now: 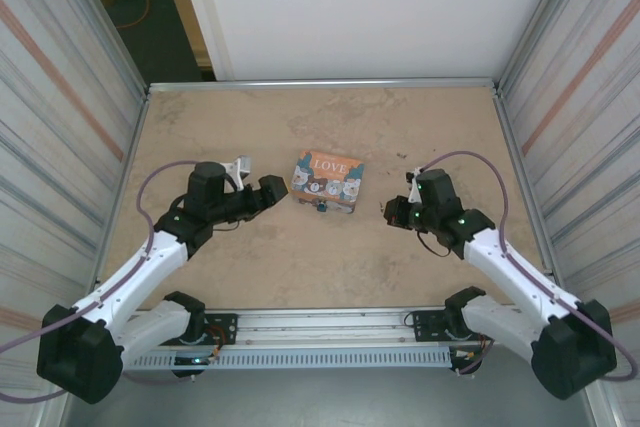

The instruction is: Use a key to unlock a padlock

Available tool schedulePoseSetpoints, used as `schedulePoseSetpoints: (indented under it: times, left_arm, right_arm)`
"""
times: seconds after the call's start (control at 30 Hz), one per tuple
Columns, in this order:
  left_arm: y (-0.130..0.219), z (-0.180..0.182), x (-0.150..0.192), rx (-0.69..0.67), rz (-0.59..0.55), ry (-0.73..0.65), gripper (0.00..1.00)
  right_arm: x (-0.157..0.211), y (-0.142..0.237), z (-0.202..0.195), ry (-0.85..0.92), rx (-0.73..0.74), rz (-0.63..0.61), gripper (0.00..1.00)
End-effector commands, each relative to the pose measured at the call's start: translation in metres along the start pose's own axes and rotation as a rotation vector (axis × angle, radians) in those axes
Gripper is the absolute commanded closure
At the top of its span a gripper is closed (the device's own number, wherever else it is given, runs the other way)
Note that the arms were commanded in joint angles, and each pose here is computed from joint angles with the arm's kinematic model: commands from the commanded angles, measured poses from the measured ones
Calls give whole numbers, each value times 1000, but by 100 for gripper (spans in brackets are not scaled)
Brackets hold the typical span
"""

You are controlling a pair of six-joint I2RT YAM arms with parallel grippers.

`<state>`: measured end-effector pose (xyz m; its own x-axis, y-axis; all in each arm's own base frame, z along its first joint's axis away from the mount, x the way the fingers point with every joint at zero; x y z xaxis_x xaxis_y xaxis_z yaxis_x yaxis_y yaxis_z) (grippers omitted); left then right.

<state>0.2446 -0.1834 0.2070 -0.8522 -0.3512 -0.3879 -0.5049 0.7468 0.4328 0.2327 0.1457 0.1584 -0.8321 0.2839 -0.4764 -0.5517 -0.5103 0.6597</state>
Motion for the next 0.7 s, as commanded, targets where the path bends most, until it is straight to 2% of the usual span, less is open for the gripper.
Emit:
schedulePoseSetpoints:
  times: [0.0, 0.13, 0.33, 0.67]
  left_arm:
    - [4, -36, -11, 138, -14, -37, 15]
    - [-4, -57, -10, 191, 8, -93, 25]
    - [-22, -85, -7, 257, 56, -165, 40]
    - [-47, -116, 2, 306, 122, -253, 48]
  right_arm:
    - [-19, 13, 31, -7, -172, -114, 100]
    - [-27, 25, 56, 24, -282, -176, 100]
    - [-27, 31, 90, 93, -389, -183, 100]
    - [-20, 28, 123, 172, -486, -144, 100]
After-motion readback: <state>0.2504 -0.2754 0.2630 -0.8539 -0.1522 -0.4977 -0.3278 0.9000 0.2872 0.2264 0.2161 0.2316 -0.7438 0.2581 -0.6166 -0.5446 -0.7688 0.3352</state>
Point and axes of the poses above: each hand's point on the last joint's axis, 136 mm out from that joint toward the fingers, its own y axis back along the fingers, its own z axis along the line the jaws close on, x = y × z, the point moved 3 cm from there along y, back along the fingers, and after that the axes turned 1 degree about -y, right-handed, at the moved point
